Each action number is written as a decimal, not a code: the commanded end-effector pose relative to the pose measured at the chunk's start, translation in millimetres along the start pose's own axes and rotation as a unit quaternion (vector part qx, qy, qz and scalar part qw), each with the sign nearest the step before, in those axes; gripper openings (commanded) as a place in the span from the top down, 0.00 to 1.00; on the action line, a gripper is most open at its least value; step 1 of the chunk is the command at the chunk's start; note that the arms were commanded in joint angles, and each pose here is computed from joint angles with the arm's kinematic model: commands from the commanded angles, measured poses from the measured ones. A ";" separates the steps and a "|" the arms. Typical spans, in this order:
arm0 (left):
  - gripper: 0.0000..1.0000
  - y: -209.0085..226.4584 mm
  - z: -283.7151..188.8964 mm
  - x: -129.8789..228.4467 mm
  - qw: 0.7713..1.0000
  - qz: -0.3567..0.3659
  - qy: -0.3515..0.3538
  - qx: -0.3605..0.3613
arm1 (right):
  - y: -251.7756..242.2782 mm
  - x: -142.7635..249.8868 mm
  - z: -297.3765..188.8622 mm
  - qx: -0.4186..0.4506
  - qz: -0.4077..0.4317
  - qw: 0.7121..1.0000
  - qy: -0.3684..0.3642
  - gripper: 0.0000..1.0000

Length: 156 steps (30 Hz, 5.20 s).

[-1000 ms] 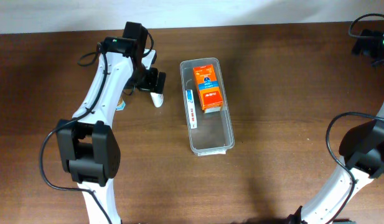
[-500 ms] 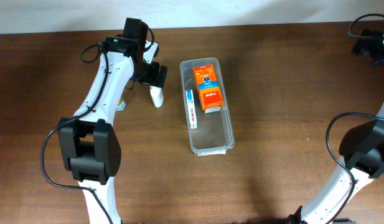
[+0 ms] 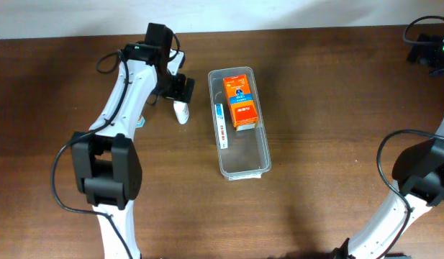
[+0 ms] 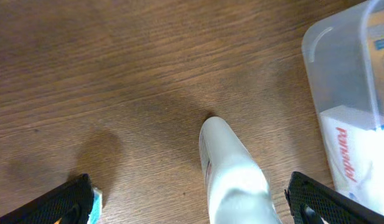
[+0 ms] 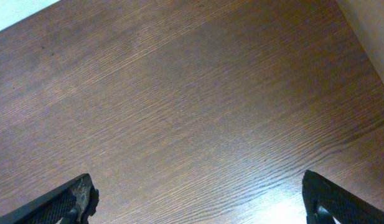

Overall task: Pack container
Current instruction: 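Lower the left gripper over the white spray bottle and grasp it, then lift the spray bottle and carry it right over the container, then lower the spray bottle into the container and open the left gripper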

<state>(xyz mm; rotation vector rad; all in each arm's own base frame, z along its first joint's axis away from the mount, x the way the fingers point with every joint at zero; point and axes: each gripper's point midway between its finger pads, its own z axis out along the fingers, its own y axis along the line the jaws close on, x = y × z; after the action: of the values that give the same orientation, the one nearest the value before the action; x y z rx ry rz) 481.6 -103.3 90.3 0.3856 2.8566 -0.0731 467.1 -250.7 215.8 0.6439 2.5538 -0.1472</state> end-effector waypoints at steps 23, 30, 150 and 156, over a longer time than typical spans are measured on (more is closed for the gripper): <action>0.01 -2.0 28.0 10.5 0.999 0.008 0.036 0.005 | -0.2 -4.5 -1.3 0.002 0.002 1.000 -0.007 0.02; 0.28 -2.0 27.8 10.4 0.999 0.008 0.036 0.005 | -0.2 -4.5 -1.3 0.002 0.002 1.000 -0.007 0.02; 0.56 -231.0 -17.8 48.5 0.958 0.260 0.073 0.092 | -0.2 -4.5 -1.3 0.002 0.002 1.000 -0.007 0.02; 0.56 -234.0 -22.9 37.9 0.960 0.260 0.051 0.094 | -0.2 -4.5 -1.3 0.002 0.002 1.000 -0.007 0.02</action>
<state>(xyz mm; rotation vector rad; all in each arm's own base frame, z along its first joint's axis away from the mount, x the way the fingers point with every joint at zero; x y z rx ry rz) 372.4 -314.2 96.4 1.1912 2.7921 -0.2219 467.3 -250.8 214.8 0.6444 2.5556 -0.1466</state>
